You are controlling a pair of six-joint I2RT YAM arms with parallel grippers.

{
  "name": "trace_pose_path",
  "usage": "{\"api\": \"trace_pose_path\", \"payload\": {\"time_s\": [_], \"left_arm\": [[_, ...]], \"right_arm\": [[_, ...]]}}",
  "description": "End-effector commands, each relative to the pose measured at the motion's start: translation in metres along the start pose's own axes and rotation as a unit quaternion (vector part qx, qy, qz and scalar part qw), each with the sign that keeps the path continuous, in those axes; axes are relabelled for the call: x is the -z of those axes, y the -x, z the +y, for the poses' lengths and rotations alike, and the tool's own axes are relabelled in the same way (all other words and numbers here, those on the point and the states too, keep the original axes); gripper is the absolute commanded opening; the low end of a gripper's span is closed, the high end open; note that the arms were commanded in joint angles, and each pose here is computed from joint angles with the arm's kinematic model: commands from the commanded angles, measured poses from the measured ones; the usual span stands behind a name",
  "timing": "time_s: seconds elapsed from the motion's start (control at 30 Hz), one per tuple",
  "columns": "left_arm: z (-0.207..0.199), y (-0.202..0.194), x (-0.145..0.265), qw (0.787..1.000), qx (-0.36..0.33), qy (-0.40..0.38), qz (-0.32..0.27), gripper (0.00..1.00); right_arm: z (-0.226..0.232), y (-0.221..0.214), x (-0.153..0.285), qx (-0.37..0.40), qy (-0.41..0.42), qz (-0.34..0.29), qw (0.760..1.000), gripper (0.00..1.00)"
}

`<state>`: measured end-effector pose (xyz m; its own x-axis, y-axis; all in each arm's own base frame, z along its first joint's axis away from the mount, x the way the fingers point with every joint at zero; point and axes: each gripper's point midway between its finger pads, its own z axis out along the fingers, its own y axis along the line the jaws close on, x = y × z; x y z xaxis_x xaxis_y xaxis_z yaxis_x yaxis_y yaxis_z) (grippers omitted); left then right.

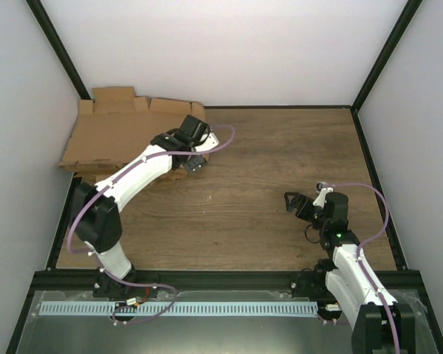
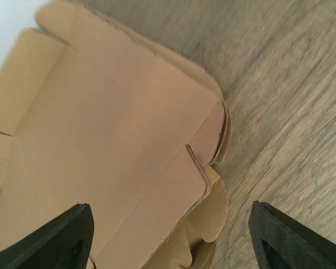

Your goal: Fold the paper box

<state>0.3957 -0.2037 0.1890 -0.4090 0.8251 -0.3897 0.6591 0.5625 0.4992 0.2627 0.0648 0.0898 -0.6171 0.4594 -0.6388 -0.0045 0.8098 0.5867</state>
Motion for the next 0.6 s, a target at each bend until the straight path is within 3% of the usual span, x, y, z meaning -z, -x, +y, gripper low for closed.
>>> {"api": "trace_pose_path", "payload": {"time_s": [0.0, 0.17, 0.3, 0.57], "left_arm": [[0.0, -0.012, -0.017, 0.997, -0.073, -0.007, 0.026, 0.77], [-0.012, 0.0, -0.028, 0.993, -0.106, -0.049, 0.012, 0.77], [-0.02, -0.005, -0.045, 0.987, -0.137, -0.069, 0.042, 0.75], [-0.013, -0.014, -0.074, 0.983, -0.161, -0.036, 0.084, 0.72]], "right_arm": [[0.014, 0.018, 0.003, 0.009, 0.015, -0.018, 1.0, 1.0], [0.014, 0.017, 0.002, 0.009, 0.015, -0.017, 1.0, 1.0], [0.014, 0.017, 0.003, 0.009, 0.014, -0.019, 1.0, 1.0], [0.014, 0.018, 0.003, 0.01, 0.014, -0.02, 1.0, 1.0]]}}
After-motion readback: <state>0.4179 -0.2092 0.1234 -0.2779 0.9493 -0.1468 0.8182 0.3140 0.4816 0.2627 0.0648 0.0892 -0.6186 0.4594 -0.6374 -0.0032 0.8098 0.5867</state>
